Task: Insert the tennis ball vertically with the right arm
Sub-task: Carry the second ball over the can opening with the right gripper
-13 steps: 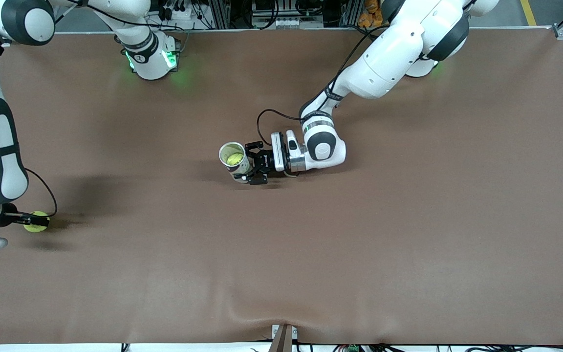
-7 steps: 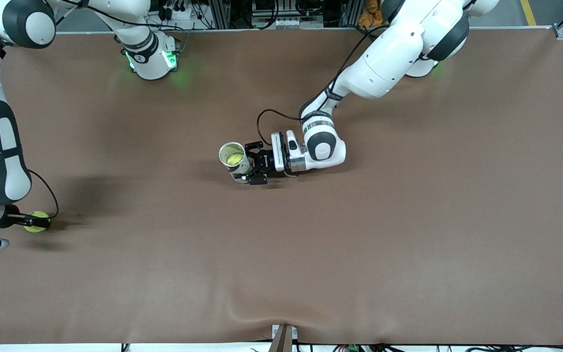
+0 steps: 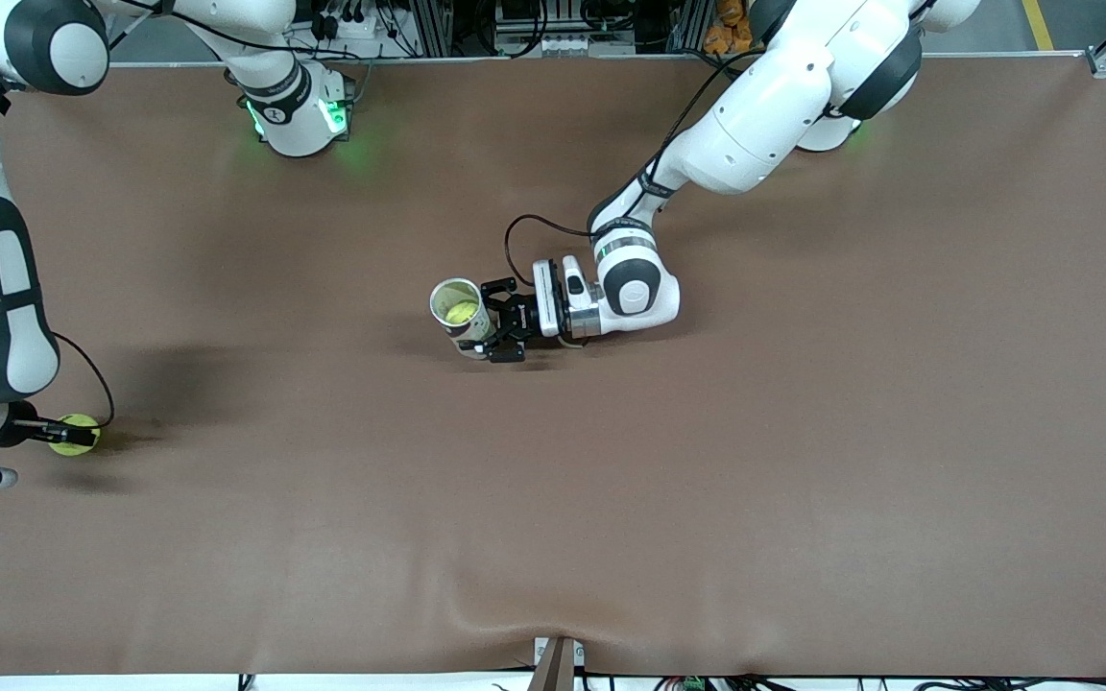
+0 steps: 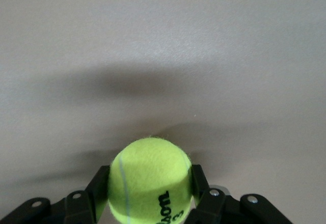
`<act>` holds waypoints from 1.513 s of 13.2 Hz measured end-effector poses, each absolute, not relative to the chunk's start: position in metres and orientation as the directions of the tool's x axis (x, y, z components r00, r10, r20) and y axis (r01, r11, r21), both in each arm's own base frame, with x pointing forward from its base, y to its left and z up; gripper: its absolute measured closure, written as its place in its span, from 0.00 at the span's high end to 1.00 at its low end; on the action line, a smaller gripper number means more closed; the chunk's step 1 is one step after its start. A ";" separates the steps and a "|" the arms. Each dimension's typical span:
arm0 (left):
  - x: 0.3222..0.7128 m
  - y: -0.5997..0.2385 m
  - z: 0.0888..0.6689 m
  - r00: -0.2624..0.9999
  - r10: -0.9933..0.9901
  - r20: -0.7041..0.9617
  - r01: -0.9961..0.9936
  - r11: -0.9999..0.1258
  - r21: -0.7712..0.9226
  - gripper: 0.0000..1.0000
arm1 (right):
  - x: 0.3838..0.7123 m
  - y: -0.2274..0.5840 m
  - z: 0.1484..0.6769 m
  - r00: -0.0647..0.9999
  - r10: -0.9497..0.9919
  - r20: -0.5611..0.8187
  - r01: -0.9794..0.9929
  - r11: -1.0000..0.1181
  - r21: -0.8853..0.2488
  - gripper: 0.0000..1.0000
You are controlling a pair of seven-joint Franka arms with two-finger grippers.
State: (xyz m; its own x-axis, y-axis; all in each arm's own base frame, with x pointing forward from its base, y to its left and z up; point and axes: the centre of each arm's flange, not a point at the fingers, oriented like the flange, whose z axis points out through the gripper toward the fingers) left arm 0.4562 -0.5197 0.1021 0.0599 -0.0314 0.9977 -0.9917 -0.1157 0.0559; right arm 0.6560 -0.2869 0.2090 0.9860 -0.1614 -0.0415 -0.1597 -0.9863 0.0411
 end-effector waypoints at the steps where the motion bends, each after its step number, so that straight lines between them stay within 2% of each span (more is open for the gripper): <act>1: 0.456 -0.520 0.102 0.060 -0.031 0.998 -0.992 -0.116 0.056 0.71 | 0.655 -0.282 0.215 0.984 -0.158 -0.077 -0.156 -0.987 0.030 0.69; 4: 0.456 -0.520 0.102 0.060 -0.031 0.998 -0.992 -0.116 0.056 0.71 | 0.658 -0.245 0.278 0.966 -0.189 -0.175 -0.191 -0.981 0.005 0.69; 8: 0.456 -0.520 0.102 0.060 -0.031 0.998 -0.992 -0.116 0.056 0.70 | 0.662 -0.122 0.363 0.934 -0.232 -0.273 -0.248 -0.969 -0.024 0.69; 10: 0.456 -0.520 0.102 0.060 -0.031 0.998 -0.992 -0.116 0.056 0.71 | 0.659 -0.063 0.376 0.914 -0.270 -0.304 -0.299 -0.953 -0.051 0.69; 11: 0.456 -0.520 0.102 0.061 -0.030 0.998 -0.992 -0.115 0.057 0.74 | 0.658 -0.033 0.380 0.902 -0.301 -0.310 -0.328 -0.944 -0.039 0.69; 12: 0.454 -0.521 0.102 0.062 -0.029 0.998 -0.992 -0.113 0.058 0.83 | 0.656 0.004 0.383 0.885 -0.342 -0.315 -0.366 -0.930 -0.018 0.69; 13: 0.453 -0.521 0.100 0.063 -0.031 0.998 -0.992 -0.112 0.060 0.84 | 0.651 0.050 0.387 0.867 -0.388 -0.313 -0.405 -0.914 0.013 0.69; 16: 0.454 -0.521 0.100 0.064 -0.031 0.997 -0.992 -0.112 0.060 0.79 | 0.623 0.196 0.394 0.821 -0.504 -0.269 -0.498 -0.862 0.094 0.69; 20: 0.454 -0.521 0.100 0.064 -0.031 0.997 -0.992 -0.112 0.060 0.79 | 0.577 0.302 0.417 0.771 -0.599 -0.214 -0.585 -0.800 0.130 0.69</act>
